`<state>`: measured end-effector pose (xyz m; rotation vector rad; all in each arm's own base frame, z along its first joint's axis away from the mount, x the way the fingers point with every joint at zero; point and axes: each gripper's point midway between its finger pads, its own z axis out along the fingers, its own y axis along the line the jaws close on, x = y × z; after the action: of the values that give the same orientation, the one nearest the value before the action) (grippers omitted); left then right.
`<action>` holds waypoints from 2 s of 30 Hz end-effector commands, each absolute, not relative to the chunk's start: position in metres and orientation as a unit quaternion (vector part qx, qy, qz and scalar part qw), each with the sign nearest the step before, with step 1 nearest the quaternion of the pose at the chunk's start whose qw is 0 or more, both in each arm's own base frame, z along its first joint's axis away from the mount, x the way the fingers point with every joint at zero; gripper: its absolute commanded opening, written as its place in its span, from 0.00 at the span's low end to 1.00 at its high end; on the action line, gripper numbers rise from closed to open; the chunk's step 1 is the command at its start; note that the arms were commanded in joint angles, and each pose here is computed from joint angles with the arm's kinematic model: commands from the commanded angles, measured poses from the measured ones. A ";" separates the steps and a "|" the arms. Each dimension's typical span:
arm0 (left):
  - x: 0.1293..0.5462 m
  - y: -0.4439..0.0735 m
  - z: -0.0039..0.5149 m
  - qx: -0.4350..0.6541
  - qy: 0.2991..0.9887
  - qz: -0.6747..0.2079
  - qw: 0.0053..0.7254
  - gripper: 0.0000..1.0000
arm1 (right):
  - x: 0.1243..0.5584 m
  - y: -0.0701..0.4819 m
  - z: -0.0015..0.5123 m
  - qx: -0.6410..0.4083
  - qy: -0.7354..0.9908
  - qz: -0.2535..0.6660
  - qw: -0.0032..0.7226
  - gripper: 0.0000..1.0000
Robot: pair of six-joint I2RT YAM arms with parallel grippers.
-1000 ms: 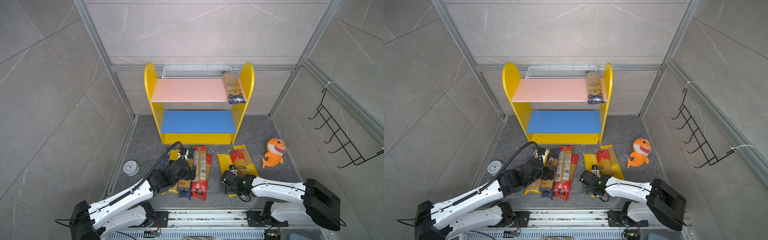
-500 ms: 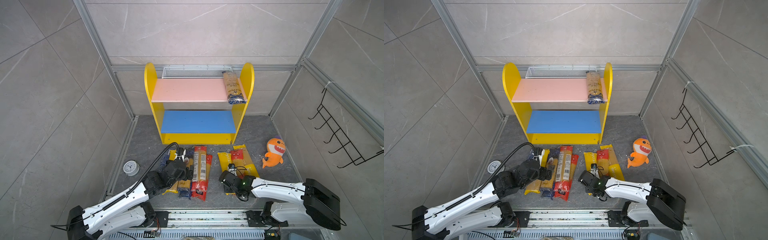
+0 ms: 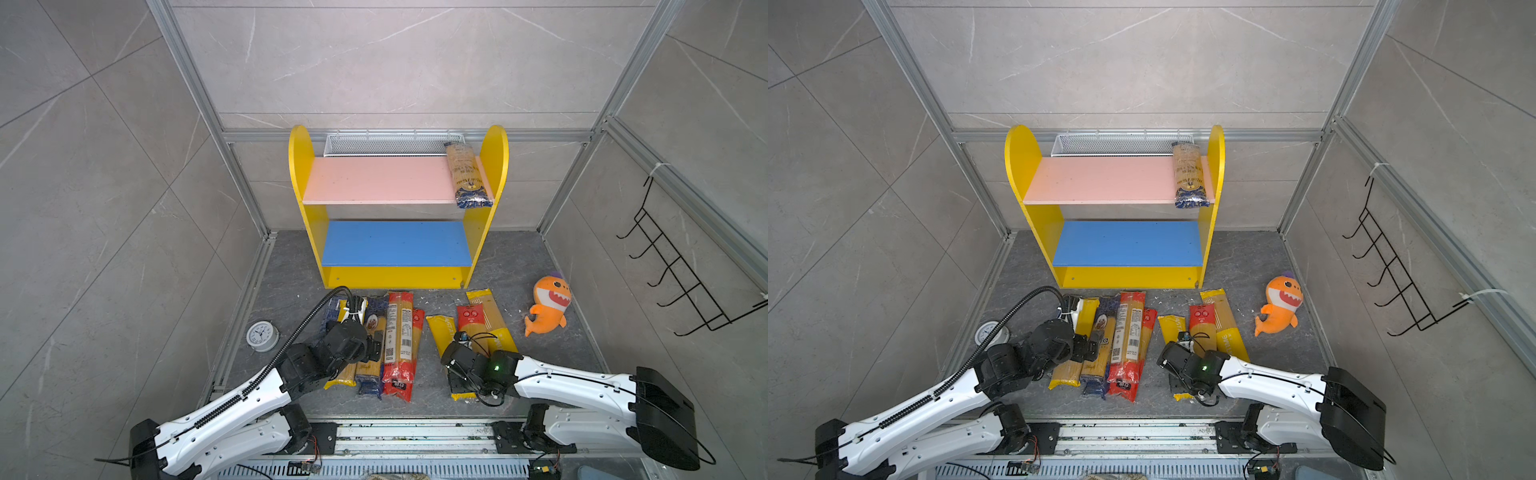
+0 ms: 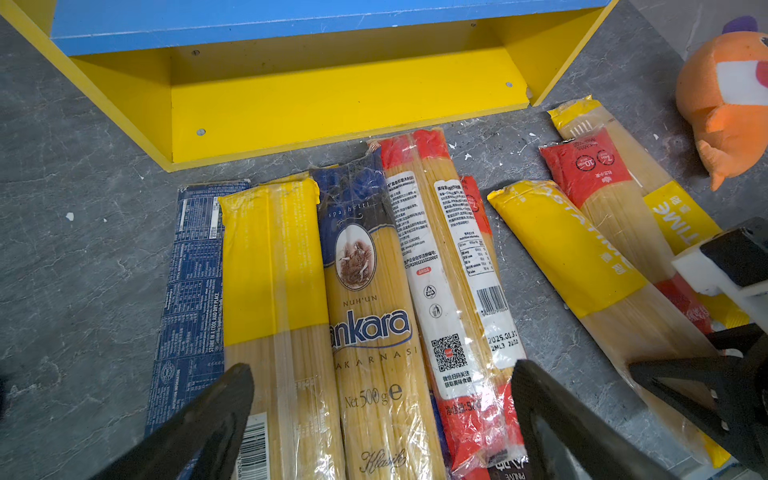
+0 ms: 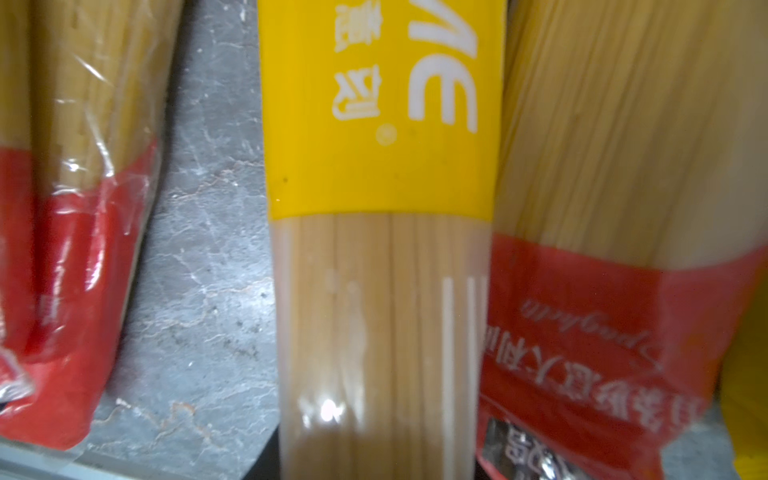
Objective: Place and organize the pasta boxes and bags onto the shelf
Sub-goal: 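Grasp the yellow PASTATIME spaghetti bag with the right gripper, then lift the yellow PASTATIME bag with the right gripper above the pink shelf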
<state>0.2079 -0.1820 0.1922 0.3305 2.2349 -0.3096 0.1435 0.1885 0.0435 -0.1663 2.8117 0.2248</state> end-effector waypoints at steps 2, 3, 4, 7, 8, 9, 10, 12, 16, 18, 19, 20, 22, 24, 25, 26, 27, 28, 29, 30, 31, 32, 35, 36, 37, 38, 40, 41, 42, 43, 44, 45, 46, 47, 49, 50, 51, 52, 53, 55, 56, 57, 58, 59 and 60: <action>0.210 -0.179 0.209 0.118 0.884 -0.128 0.434 1.00 | 0.156 0.206 0.064 -0.067 0.975 0.098 0.189 0.10; 0.209 -0.179 0.210 0.119 0.884 -0.129 0.434 1.00 | 0.155 0.210 0.066 -0.069 0.974 0.107 0.189 0.04; 0.209 -0.178 0.210 0.119 0.884 -0.128 0.434 1.00 | 0.155 0.213 0.069 -0.071 0.972 0.116 0.190 0.00; 0.211 -0.173 0.215 0.113 0.882 -0.119 0.442 1.00 | 0.156 0.222 0.082 -0.076 0.967 0.146 0.197 0.00; 0.211 -0.172 0.218 0.112 0.881 -0.119 0.445 1.00 | 0.156 0.224 0.088 -0.077 0.965 0.155 0.199 0.00; 0.211 -0.170 0.220 0.111 0.880 -0.118 0.447 1.00 | 0.156 0.227 0.093 -0.078 0.962 0.166 0.202 0.00; 0.210 -0.169 0.221 0.110 0.880 -0.117 0.447 1.00 | 0.156 0.230 0.099 -0.080 0.959 0.178 0.205 0.00; 0.210 -0.166 0.225 0.107 0.879 -0.113 0.451 1.00 | 0.154 0.239 0.114 -0.082 0.951 0.213 0.209 0.00; 0.210 -0.159 0.231 0.102 0.878 -0.105 0.456 1.00 | 0.152 0.252 0.151 -0.090 0.930 0.275 0.225 0.00; 0.210 -0.157 0.235 0.099 0.877 -0.103 0.459 1.00 | 0.150 0.256 0.173 -0.097 0.920 0.298 0.235 0.00; 0.210 -0.156 0.236 0.099 0.877 -0.102 0.460 1.00 | 0.150 0.257 0.184 -0.100 0.915 0.308 0.240 0.00; 0.210 -0.155 0.238 0.098 0.876 -0.100 0.461 1.00 | 0.149 0.258 0.195 -0.105 0.910 0.317 0.245 0.00; 0.210 -0.153 0.243 0.096 0.875 -0.100 0.465 1.00 | 0.147 0.258 0.213 -0.116 0.903 0.329 0.252 0.00; 0.210 -0.152 0.248 0.094 0.873 -0.100 0.468 1.00 | 0.145 0.257 0.234 -0.129 0.895 0.336 0.263 0.00; 0.210 -0.152 0.250 0.094 0.872 -0.101 0.470 1.00 | 0.145 0.256 0.243 -0.133 0.892 0.339 0.270 0.00; 0.210 -0.152 0.253 0.095 0.871 -0.102 0.472 1.00 | 0.145 0.254 0.254 -0.138 0.887 0.341 0.278 0.00; 0.211 -0.153 0.255 0.094 0.870 -0.102 0.474 1.00 | 0.145 0.253 0.267 -0.144 0.882 0.344 0.288 0.00; 0.211 -0.153 0.258 0.095 0.869 -0.102 0.475 1.00 | 0.146 0.251 0.277 -0.146 0.878 0.346 0.296 0.00; 0.212 -0.154 0.260 0.096 0.868 -0.102 0.477 1.00 | 0.146 0.250 0.289 -0.153 0.872 0.349 0.307 0.00; 0.213 -0.154 0.264 0.097 0.866 -0.103 0.479 1.00 | 0.146 0.249 0.301 -0.159 0.866 0.351 0.318 0.00; 0.213 -0.155 0.267 0.098 0.865 -0.103 0.481 1.00 | 0.148 0.247 0.312 -0.161 0.861 0.352 0.330 0.00; 0.214 -0.157 0.270 0.101 0.864 -0.103 0.483 1.00 | 0.150 0.247 0.325 -0.166 0.855 0.353 0.343 0.00; 0.218 -0.161 0.277 0.106 0.861 -0.102 0.487 1.00 | 0.159 0.245 0.359 -0.174 0.839 0.344 0.385 0.00; 0.219 -0.164 0.280 0.108 0.860 -0.103 0.488 1.00 | 0.163 0.246 0.372 -0.176 0.833 0.341 0.399 0.00; 0.220 -0.165 0.281 0.110 0.860 -0.102 0.488 1.00 | 0.167 0.247 0.382 -0.178 0.828 0.338 0.411 0.00; 0.221 -0.167 0.283 0.111 0.860 -0.103 0.488 1.00 | 0.171 0.250 0.394 -0.182 0.822 0.334 0.424 0.00; 0.222 -0.170 0.284 0.115 0.860 -0.103 0.487 1.00 | 0.179 0.256 0.415 -0.191 0.812 0.327 0.445 0.00; 0.222 -0.171 0.285 0.116 0.859 -0.104 0.487 1.00 | 0.181 0.261 0.425 -0.199 0.806 0.325 0.452 0.00; 0.222 -0.172 0.286 0.117 0.859 -0.104 0.487 1.00 | 0.185 0.265 0.436 -0.207 0.800 0.322 0.462 0.00; 0.222 -0.173 0.286 0.118 0.859 -0.105 0.486 1.00 | 0.188 0.268 0.446 -0.211 0.794 0.319 0.472 0.00; 0.222 -0.173 0.287 0.119 0.859 -0.106 0.487 1.00 | 0.193 0.271 0.455 -0.214 0.791 0.309 0.483 0.00; 0.222 -0.173 0.287 0.119 0.858 -0.105 0.488 1.00 | 0.200 0.271 0.466 -0.212 0.786 0.295 0.500 0.00; 0.223 -0.172 0.288 0.118 0.858 -0.105 0.489 1.00 | 0.208 0.272 0.473 -0.208 0.783 0.280 0.514 0.00; 0.223 -0.172 0.289 0.120 0.857 -0.104 0.491 1.00 | 0.216 0.274 0.480 -0.206 0.780 0.262 0.531 0.00; 0.224 -0.172 0.291 0.118 0.854 -0.106 0.496 1.00 | 0.235 0.275 0.494 -0.193 0.773 0.221 0.563 0.00; 0.224 -0.173 0.291 0.118 0.853 -0.107 0.497 1.00 | 0.246 0.278 0.500 -0.189 0.768 0.196 0.580 0.00; 0.225 -0.174 0.292 0.119 0.851 -0.108 0.500 1.00 | 0.257 0.280 0.505 -0.183 0.764 0.168 0.596 0.00; 0.225 -0.175 0.293 0.120 0.850 -0.109 0.501 1.00 | 0.266 0.282 0.510 -0.178 0.760 0.146 0.608 0.00; 0.226 -0.176 0.293 0.122 0.849 -0.110 0.502 1.00 | 0.275 0.286 0.516 -0.175 0.754 0.123 0.622 0.00; 0.228 -0.179 0.295 0.124 0.847 -0.111 0.505 1.00 | 0.291 0.293 0.530 -0.167 0.738 0.087 0.648 0.00; 0.228 -0.181 0.296 0.126 0.847 -0.112 0.505 1.00 | 0.299 0.296 0.537 -0.161 0.731 0.072 0.659 0.00; 0.229 -0.183 0.298 0.126 0.846 -0.115 0.506 1.00 | 0.308 0.298 0.544 -0.153 0.724 0.059 0.670 0.00; 0.230 -0.184 0.298 0.128 0.845 -0.116 0.506 1.00 | 0.314 0.299 0.550 -0.147 0.718 0.050 0.679 0.00; 0.230 -0.187 0.298 0.129 0.845 -0.119 0.505 1.00 | 0.323 0.300 0.554 -0.139 0.713 0.039 0.686 0.00; 0.231 -0.189 0.299 0.131 0.844 -0.121 0.506 1.00 | 0.332 0.300 0.559 -0.130 0.709 0.033 0.692 0.00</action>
<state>0.2256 -0.1797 0.2737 0.3175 2.1039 -0.2432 0.3107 0.3274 0.4838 -0.5106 1.7843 0.1342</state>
